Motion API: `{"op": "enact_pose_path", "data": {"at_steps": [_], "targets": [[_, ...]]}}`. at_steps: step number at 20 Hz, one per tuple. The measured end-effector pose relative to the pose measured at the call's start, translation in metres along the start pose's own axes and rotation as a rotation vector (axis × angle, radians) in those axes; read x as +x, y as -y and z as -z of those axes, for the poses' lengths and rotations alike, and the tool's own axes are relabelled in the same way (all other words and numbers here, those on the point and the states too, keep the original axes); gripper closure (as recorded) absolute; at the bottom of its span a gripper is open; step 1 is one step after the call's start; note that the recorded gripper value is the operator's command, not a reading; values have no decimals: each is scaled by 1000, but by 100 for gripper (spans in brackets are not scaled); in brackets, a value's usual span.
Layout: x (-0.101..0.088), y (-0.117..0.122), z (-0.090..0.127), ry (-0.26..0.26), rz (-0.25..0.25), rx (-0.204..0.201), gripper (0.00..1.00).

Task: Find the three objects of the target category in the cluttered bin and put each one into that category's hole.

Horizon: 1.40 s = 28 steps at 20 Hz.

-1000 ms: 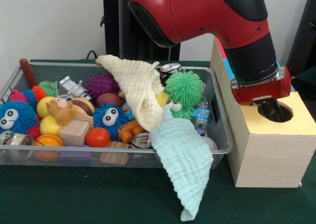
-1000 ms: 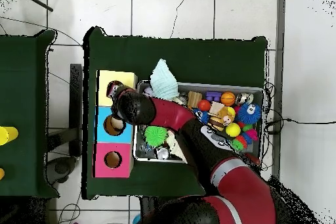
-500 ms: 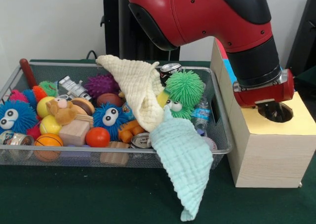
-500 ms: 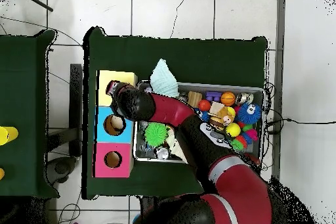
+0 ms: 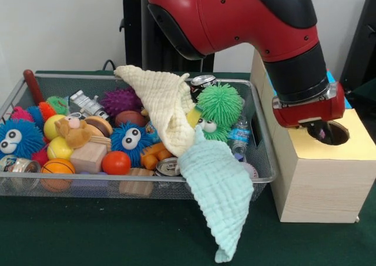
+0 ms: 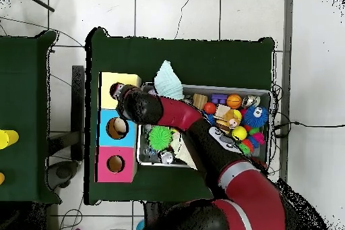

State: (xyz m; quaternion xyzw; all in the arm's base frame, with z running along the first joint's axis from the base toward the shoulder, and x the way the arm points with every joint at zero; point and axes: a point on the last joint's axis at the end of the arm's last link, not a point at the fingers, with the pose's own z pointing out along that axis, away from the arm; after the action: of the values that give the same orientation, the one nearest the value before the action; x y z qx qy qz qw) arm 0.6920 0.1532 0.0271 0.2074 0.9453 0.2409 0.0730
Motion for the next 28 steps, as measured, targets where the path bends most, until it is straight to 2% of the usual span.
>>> {"op": "enact_pose_path", "data": {"at_steps": [4, 13, 19, 21, 24, 28], "targets": [[-2, 8, 10, -1, -13, -3, 100], [-3, 4, 39, 1, -6, -14, 100], [-10, 4, 71, 4, -10, -27, 100], [-11, 4, 76, 8, -10, -28, 100], [-14, 7, 96, 21, -7, -33, 100], [-10, 11, 111, 25, -2, -27, 100]]}}
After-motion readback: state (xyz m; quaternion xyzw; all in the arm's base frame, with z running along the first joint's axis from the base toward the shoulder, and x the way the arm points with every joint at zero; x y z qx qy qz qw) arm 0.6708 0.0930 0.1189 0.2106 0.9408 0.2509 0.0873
